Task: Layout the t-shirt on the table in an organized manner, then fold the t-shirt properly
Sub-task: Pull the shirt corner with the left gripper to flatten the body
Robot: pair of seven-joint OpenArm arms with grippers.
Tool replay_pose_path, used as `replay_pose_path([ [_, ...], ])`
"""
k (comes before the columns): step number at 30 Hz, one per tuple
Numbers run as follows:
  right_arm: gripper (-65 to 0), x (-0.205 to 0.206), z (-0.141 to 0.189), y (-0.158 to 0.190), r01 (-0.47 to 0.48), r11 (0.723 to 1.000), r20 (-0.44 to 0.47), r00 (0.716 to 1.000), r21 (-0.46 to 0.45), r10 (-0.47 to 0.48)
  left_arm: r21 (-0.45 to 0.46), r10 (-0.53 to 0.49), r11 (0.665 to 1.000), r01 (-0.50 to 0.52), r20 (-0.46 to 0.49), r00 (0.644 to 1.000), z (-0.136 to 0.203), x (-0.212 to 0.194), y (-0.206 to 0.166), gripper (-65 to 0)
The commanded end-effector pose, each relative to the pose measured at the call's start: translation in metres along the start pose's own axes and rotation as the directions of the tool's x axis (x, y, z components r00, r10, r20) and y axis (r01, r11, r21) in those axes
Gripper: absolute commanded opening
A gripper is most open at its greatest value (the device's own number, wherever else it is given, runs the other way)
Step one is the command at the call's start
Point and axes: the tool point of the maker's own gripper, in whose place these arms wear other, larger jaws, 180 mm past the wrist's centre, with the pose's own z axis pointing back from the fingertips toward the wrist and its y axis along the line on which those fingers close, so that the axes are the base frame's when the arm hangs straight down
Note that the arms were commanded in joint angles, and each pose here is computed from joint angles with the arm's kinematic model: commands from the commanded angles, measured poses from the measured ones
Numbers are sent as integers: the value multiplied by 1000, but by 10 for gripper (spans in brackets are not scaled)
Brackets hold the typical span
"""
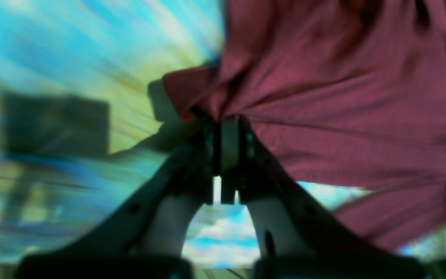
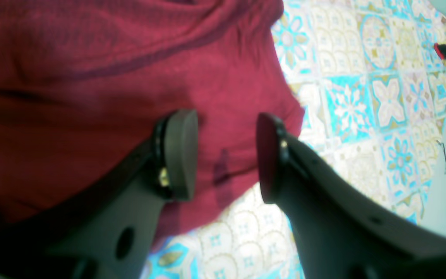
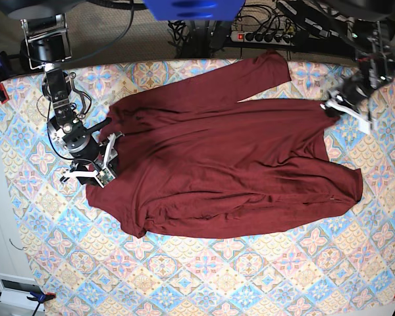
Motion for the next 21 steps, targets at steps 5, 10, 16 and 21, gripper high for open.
replay_pose_path([
  [5, -413, 14, 3, -16, -9, 999, 44, 999, -36, 11, 67, -99, 993, 95, 63, 993, 24, 47, 20, -650],
  [10, -410, 11, 1, -17, -7, 999, 35, 999, -35, 8, 100, -146, 985, 140, 63, 987, 31, 61, 28, -650],
  [16, -409, -22, -10, -16, 26, 999, -52, 998, -23, -28, 167, -140, 977, 133, 29, 990, 28, 52, 51, -650],
  [21, -409, -13, -32, -26, 86, 996, -52, 995, -39, -88, 185, -134, 974, 129, 12, 991, 22, 40, 55, -650],
])
